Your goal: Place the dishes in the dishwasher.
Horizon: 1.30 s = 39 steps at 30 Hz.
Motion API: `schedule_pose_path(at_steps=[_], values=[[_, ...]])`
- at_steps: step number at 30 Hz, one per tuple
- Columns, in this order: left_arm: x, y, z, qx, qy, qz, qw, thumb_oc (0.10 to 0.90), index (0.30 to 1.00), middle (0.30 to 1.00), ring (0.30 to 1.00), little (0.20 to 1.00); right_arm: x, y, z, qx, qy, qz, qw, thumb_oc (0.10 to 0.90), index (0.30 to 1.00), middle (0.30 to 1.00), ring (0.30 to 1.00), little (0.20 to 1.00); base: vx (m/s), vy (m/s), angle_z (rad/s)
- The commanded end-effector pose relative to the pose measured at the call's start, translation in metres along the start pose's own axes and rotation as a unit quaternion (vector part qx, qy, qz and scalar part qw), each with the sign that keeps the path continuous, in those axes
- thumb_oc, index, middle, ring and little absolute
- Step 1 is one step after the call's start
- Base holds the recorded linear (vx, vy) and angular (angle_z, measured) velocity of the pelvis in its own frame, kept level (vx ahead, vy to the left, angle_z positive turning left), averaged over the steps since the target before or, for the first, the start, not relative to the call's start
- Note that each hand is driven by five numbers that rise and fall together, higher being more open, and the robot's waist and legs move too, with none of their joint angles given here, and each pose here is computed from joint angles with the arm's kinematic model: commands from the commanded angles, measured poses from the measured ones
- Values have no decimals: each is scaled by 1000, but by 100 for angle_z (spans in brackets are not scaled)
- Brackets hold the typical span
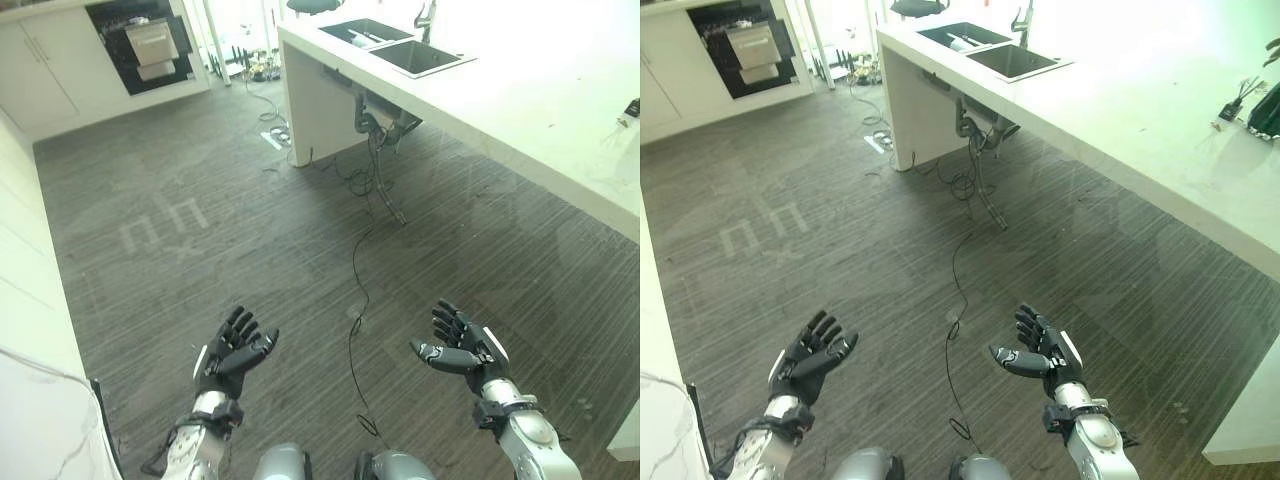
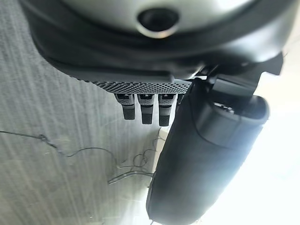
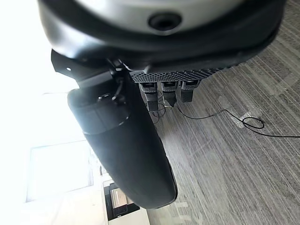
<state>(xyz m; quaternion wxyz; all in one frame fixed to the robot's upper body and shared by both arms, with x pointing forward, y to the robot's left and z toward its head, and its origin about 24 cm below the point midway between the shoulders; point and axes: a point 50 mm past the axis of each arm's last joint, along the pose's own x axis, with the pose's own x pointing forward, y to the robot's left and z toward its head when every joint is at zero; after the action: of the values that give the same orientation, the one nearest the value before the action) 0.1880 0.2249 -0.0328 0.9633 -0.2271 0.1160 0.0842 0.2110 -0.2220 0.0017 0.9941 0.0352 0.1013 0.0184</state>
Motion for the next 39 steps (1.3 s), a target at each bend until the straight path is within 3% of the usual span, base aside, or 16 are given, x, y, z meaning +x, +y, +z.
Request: schedule_pose_path(at_steps=[1,10,12,19,30,39], values=[[2,-8,44,38,-109,-43,992,800,900,900,900,900,3,8,51,-28,-132,51,990,800,900,900,900,900,314,266,4],[10,-10,54,41,-122,-46,991,800,900,900,900,900,0,13,56,-5,-149,69,986,800,900,900,900,900,258,245,-23],[22,-22,66,81,-122,-87,985,800,900,900,900,900,9,26,66,11,-180,58,982,800,900,900,900,900,345,316,-15],[27,-33,67,104,-116,-101,983,800,900,900,900,900,13,41,63,24,-182,70,981,800,900,900,900,900,230,223,8],[13,-33,61,101,-95,-130,982,800,900,900,900,900,-3,27,76,5,-210,79,975,800,900,900,900,900,352,-204,-4],[12,-55,60,76,-102,-168,978,800,900,900,900,900,-3,18,107,-54,-256,67,963,800,900,900,900,900,340,-216,19]])
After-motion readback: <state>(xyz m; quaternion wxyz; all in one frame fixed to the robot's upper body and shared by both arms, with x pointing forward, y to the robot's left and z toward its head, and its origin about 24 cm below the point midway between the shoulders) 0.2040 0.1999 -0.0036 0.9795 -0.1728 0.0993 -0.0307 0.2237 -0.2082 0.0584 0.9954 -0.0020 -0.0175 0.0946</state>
